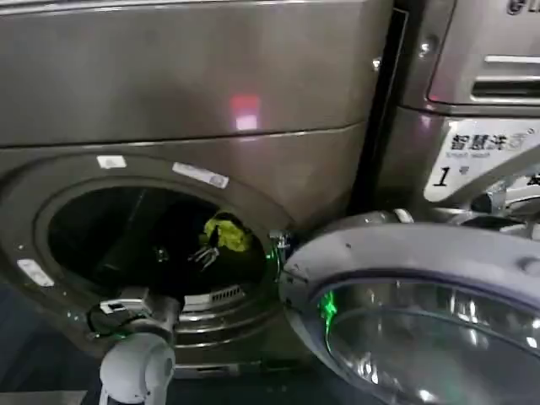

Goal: Grasp the clothes from the dryer.

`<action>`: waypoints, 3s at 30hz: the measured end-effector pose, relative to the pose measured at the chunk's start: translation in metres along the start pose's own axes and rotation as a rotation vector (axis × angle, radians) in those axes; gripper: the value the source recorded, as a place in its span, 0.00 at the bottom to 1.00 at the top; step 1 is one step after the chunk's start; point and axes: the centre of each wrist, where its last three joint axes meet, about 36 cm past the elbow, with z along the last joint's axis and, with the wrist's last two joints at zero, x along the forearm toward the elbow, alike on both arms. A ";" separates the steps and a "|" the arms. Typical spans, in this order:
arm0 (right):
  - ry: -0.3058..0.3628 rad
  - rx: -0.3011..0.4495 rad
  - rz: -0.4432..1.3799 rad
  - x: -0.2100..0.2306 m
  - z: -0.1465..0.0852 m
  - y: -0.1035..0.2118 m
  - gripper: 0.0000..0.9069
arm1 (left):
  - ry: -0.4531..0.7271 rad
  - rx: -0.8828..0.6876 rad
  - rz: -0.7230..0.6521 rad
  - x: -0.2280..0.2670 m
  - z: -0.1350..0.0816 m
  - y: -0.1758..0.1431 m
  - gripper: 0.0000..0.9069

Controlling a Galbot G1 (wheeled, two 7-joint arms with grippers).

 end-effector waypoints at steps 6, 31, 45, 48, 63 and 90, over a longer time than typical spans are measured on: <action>0.008 0.040 0.007 0.001 -0.004 -0.003 1.00 | -0.030 -0.033 -0.018 -0.007 -0.003 0.008 1.00; 0.010 0.054 0.038 0.004 0.005 -0.013 1.00 | 0.064 -0.299 0.132 -0.275 -0.008 0.099 1.00; 0.003 0.054 0.046 0.005 0.005 -0.014 1.00 | 0.558 -1.025 0.707 -0.368 -0.049 0.153 1.00; 0.001 0.054 0.047 0.006 0.005 -0.014 1.00 | 0.686 -1.150 0.772 -0.374 -0.053 0.158 1.00; -0.005 0.056 0.037 0.008 0.002 -0.010 1.00 | 1.123 -1.453 0.881 -0.385 -0.059 0.168 1.00; 0.002 0.055 0.041 0.011 0.007 -0.010 1.00 | 1.261 -1.420 0.971 -0.377 -0.019 0.171 0.00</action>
